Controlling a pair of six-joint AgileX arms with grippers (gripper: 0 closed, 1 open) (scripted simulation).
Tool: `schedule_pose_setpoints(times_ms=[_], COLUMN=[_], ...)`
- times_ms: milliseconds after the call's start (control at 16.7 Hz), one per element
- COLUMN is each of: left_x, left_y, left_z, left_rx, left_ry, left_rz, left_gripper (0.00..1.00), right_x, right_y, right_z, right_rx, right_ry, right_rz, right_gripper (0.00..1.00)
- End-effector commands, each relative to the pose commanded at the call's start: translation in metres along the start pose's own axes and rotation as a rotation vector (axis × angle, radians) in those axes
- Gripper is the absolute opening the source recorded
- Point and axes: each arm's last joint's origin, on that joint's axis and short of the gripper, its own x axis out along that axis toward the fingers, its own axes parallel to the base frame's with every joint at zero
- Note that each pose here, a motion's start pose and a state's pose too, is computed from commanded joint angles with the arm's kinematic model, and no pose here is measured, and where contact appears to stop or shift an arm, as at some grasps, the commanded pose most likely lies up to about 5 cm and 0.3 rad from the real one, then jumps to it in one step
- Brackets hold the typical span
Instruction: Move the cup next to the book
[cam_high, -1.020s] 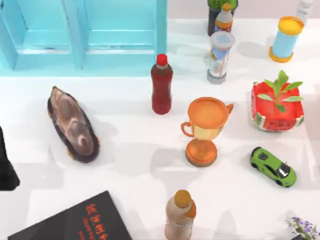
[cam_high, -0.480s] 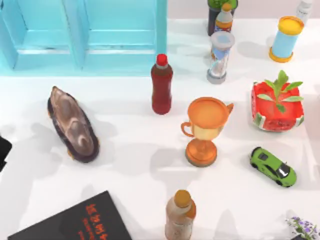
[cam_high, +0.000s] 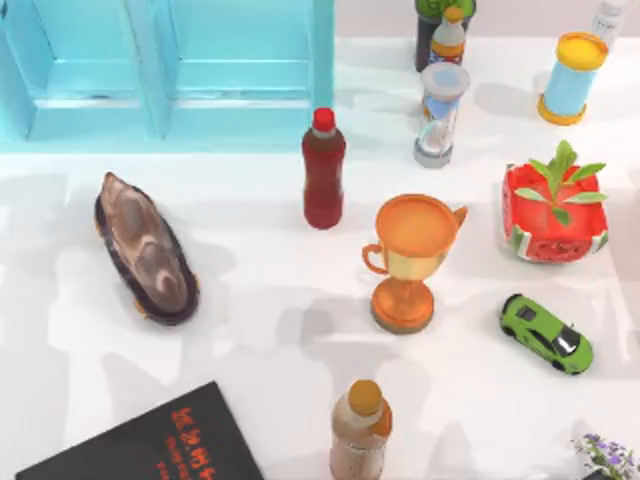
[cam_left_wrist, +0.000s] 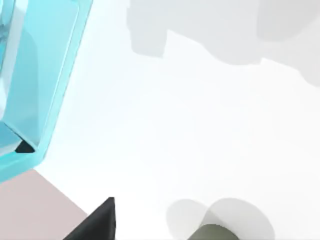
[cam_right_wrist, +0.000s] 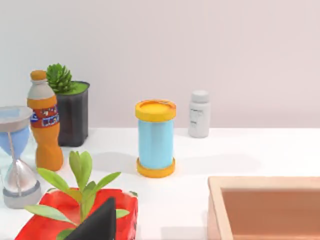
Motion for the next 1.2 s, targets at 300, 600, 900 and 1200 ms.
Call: schedule_pose_setpoints(times_ms=[300, 600, 900, 1200], left_x=[0.041, 0.067, 0.070, 0.067], left_y=[0.054, 0.083, 0.093, 0.093], left_z=[-0.035, -0.087, -0.135, -0.149], left_rx=[0.257, 0.388, 0.426, 0.415], left_ry=[0.066, 0.037, -0.002, -0.013], left_rz=[-0.262, -0.435, -0.507, -0.518], left_gripper=[1.00, 1.00, 1.00, 1.00], right_x=[0.000, 0.000, 0.000, 0.000], right_y=[0.000, 0.000, 0.000, 0.000], right_z=[0.000, 0.000, 0.000, 0.000], right_rx=[0.000, 0.000, 0.000, 0.000], right_ry=[0.000, 0.000, 0.000, 0.000], right_rz=[0.000, 0.000, 0.000, 0.000], right_gripper=[1.00, 1.00, 1.00, 1.00])
